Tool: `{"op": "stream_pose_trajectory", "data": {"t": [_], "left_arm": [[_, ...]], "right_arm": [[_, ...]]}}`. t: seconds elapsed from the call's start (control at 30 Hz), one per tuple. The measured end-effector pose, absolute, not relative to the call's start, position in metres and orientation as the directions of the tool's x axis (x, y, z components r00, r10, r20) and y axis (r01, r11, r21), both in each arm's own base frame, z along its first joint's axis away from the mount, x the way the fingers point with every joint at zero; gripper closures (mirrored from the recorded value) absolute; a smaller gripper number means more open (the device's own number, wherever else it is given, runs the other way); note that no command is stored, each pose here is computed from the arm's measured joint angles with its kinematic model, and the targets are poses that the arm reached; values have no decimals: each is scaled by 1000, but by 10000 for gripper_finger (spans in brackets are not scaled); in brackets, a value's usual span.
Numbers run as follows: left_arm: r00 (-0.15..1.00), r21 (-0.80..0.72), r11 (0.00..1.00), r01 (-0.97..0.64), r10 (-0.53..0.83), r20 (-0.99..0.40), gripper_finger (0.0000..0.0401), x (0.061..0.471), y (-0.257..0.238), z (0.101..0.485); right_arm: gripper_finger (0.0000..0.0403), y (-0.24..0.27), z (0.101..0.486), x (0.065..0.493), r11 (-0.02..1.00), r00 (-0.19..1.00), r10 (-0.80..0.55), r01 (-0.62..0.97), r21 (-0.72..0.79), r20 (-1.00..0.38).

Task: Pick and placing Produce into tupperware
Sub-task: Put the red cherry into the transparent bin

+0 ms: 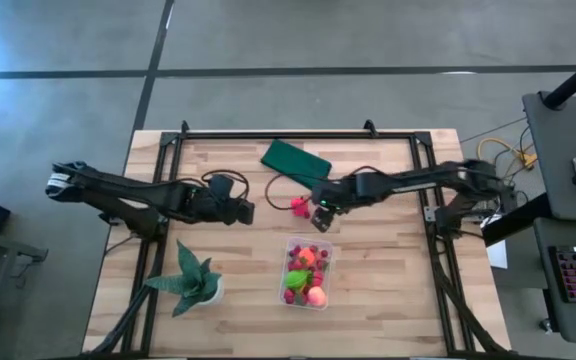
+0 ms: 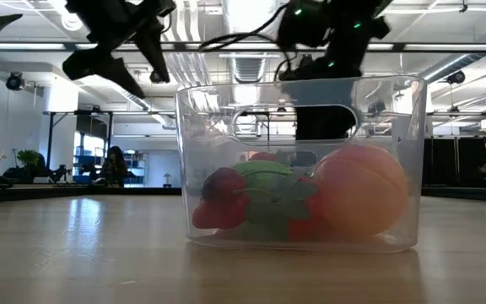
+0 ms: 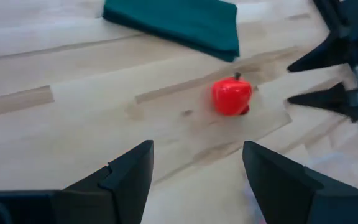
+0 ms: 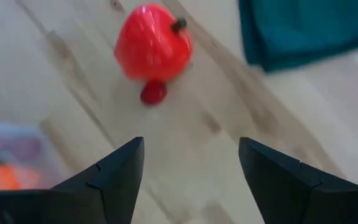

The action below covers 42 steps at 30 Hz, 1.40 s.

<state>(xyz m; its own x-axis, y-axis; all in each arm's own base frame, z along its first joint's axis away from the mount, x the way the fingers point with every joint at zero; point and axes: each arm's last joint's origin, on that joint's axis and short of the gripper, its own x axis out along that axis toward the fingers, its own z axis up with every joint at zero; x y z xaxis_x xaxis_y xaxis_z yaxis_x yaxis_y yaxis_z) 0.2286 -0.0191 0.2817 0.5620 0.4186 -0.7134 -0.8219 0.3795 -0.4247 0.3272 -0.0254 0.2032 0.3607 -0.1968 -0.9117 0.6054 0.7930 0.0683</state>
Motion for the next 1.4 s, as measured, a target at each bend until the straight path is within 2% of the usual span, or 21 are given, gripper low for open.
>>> {"op": "stream_pose_trajectory", "data": {"t": [0.1, 0.27, 0.6, 0.83, 1.2, 1.4], "left_arm": [[556, -429, 361, -828, 426, -714, 169, 222, -12, 277], [552, -441, 337, -832, 411, -725, 169, 210, -5, 272], [564, -472, 308, -826, 429, -706, 169, 193, 4, 272], [589, -497, 315, -808, 433, -683, 169, 194, 6, 276], [587, -495, 316, -809, 427, -688, 169, 195, 6, 276], [585, -493, 316, -811, 428, -689, 169, 195, 6, 275]], "right_arm": [[144, -37, 194, 345, 801, 341, -182, 595, 62, -922], [139, -54, 181, 365, 777, 333, -64, 609, 162, -941], [136, -64, 170, 379, 736, 261, 9, 652, 183, -965], [151, -61, 152, 391, 740, 231, 47, 646, 189, -972], [180, -62, 152, 394, 741, 238, 38, 645, 187, -970], [210, -62, 150, 394, 742, 232, 38, 645, 183, -972]]}}
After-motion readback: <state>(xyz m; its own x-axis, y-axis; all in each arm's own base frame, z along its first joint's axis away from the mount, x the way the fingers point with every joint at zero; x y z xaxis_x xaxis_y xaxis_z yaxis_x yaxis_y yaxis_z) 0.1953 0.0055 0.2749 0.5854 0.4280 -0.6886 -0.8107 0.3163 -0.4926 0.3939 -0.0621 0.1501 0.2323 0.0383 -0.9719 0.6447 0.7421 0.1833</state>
